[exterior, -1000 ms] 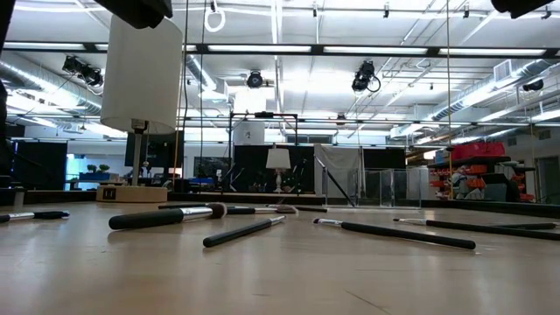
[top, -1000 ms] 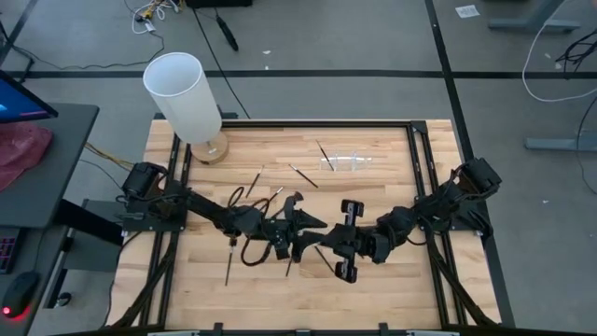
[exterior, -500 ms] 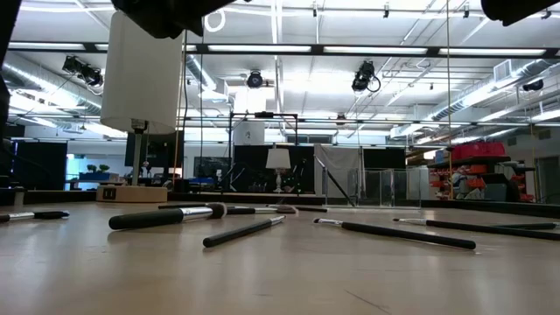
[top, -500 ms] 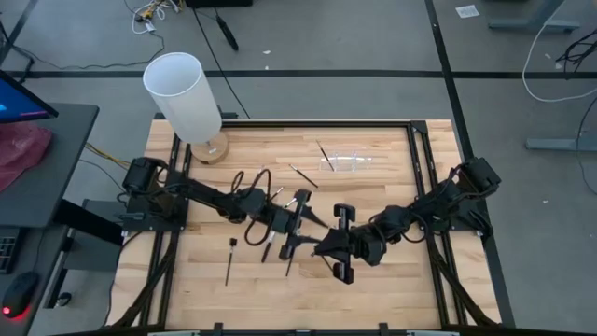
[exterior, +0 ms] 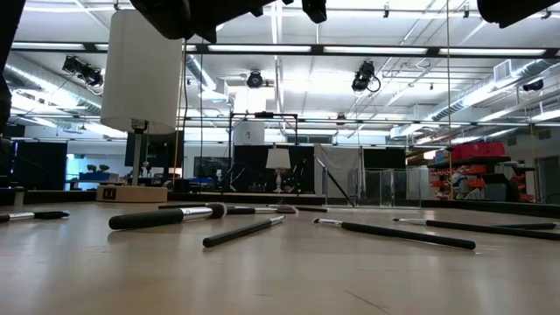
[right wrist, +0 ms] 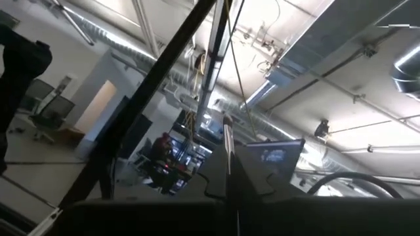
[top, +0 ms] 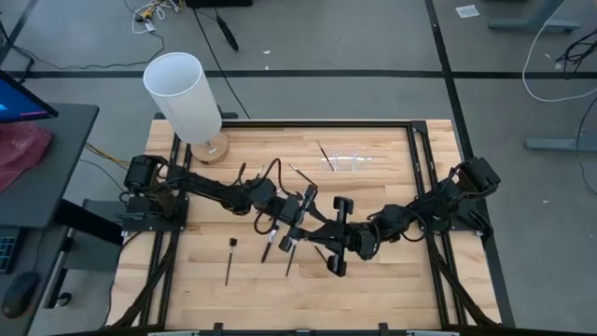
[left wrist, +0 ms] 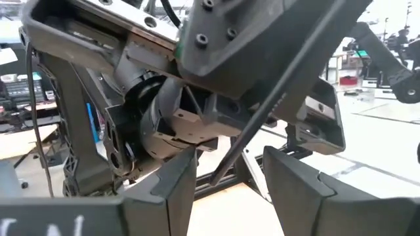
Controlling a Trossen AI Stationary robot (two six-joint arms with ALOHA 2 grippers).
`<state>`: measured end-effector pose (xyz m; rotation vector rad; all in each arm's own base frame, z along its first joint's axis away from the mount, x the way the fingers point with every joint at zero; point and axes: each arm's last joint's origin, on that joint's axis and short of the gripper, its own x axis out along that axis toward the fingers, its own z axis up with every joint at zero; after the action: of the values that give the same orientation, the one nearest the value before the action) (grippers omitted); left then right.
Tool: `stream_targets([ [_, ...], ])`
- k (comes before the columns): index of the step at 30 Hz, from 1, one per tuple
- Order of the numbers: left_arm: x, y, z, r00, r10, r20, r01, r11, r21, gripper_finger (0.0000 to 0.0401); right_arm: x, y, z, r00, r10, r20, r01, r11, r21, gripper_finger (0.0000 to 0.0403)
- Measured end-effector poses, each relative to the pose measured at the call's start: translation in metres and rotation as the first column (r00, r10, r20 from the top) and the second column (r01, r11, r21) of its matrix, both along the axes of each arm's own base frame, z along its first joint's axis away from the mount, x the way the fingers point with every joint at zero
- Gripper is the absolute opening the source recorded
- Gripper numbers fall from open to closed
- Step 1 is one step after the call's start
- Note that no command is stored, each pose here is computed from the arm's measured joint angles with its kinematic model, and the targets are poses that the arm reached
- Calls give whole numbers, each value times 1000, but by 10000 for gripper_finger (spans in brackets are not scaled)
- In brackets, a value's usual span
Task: Put items in baskets/containers
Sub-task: Put the black eyeshadow brush into the transparent organizer
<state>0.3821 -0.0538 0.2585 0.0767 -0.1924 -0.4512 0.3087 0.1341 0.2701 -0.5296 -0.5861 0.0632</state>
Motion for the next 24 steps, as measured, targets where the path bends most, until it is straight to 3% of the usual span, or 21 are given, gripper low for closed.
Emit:
stream_targets([
  [7,-1,0,2,1000,-3,28,3,1000,0,166,-1,5,-3,998,-51,-26,50,998,-39,9],
  [19,-2,-1,6,995,-37,88,34,999,31,23,-6,15,-2,998,-62,-25,61,996,-61,9],
  [24,-2,-2,5,994,-54,92,50,997,52,14,-7,18,-3,998,-47,-35,45,997,-57,9],
])
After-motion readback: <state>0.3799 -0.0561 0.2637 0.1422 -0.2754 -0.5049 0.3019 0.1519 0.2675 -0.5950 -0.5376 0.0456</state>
